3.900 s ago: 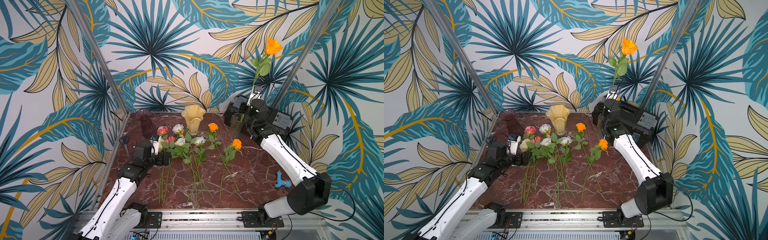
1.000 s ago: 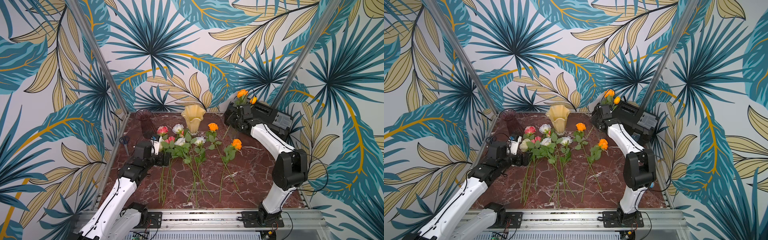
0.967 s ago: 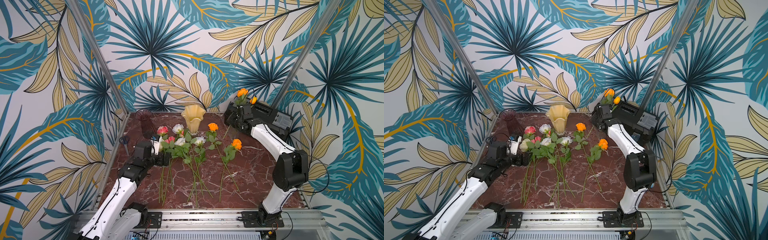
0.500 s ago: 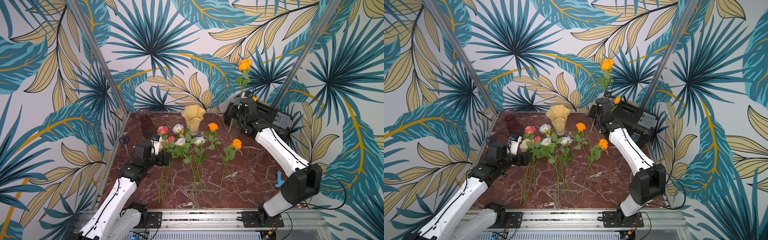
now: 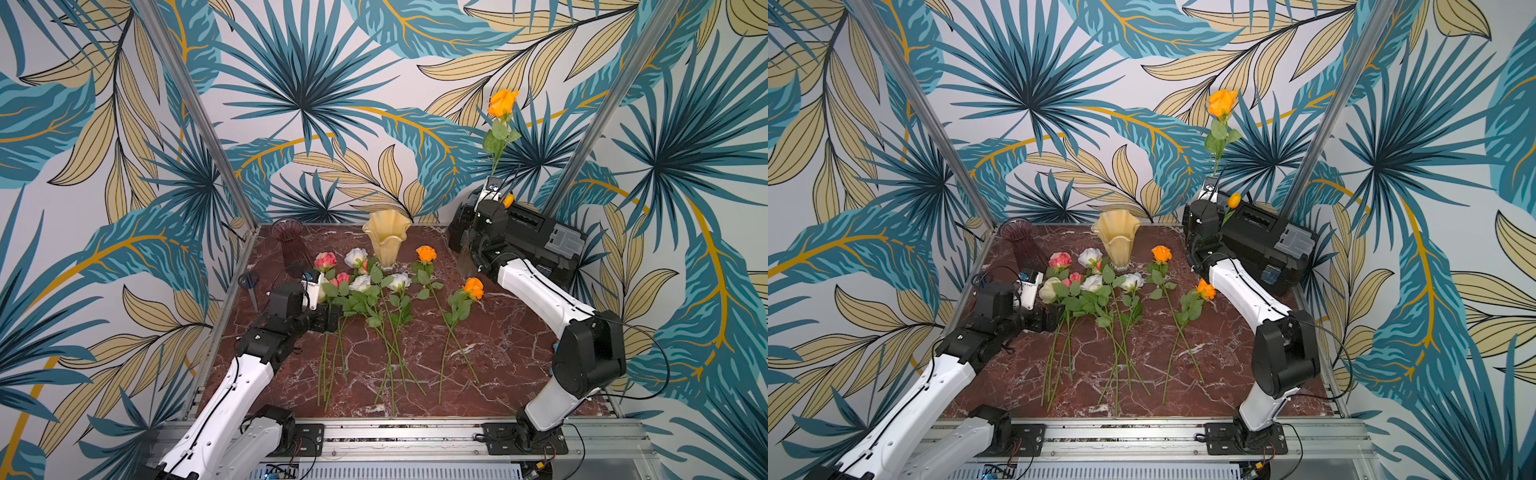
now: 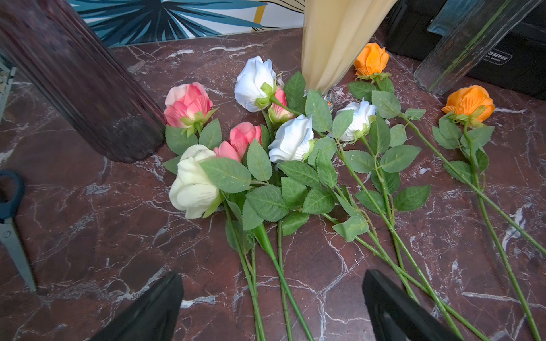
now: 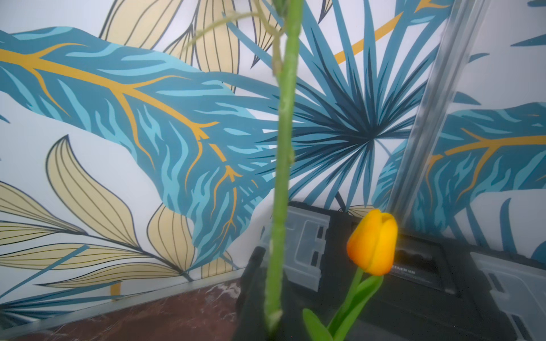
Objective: Arrange the flowers in different vases according to their variety
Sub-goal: Insert the flower into the vase.
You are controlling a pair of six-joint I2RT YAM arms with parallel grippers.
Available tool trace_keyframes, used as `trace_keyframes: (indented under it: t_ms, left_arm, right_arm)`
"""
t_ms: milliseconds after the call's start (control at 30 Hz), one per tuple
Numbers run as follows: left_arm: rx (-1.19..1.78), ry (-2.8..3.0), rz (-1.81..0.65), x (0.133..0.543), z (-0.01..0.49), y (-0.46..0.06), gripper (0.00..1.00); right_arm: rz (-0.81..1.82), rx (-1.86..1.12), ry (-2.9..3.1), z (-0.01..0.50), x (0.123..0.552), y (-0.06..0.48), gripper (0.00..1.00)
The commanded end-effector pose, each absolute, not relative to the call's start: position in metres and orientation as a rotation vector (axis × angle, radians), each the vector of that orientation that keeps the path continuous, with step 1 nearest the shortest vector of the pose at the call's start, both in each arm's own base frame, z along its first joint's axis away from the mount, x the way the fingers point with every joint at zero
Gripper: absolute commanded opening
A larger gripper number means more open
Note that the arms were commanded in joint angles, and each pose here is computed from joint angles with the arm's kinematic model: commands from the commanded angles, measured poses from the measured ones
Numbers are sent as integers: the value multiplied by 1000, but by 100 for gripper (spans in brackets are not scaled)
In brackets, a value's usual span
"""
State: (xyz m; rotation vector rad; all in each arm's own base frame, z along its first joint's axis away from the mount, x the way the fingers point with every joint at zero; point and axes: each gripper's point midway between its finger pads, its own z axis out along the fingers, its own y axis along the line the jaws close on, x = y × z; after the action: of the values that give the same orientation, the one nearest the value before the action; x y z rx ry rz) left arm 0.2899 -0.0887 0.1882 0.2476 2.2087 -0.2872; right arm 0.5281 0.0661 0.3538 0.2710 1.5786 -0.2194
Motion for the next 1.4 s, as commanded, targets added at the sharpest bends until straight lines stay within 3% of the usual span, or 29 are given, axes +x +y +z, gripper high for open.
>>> trace_keyframes:
  t_ms: [0, 567, 967, 1233, 1367]
  left_arm:
    - [260, 2173, -270, 293, 202, -88, 100]
    - [262, 2179, -268, 295, 200, -88, 100]
    - [264, 2184, -261, 295, 199, -88, 100]
    - [265, 2182, -261, 296, 199, -88, 100]
    - [263, 2177, -261, 296, 200, -88, 100]
  right_arm:
    - [-318, 309, 1494, 369, 532, 56, 0]
    - [-460, 354, 1445, 362, 556, 24, 0]
    - [-521, 340, 1485, 324, 572, 20, 0]
    - [-517, 366, 1518, 300, 560, 16, 0]
    - [-505, 358, 1517, 298, 548, 18, 51]
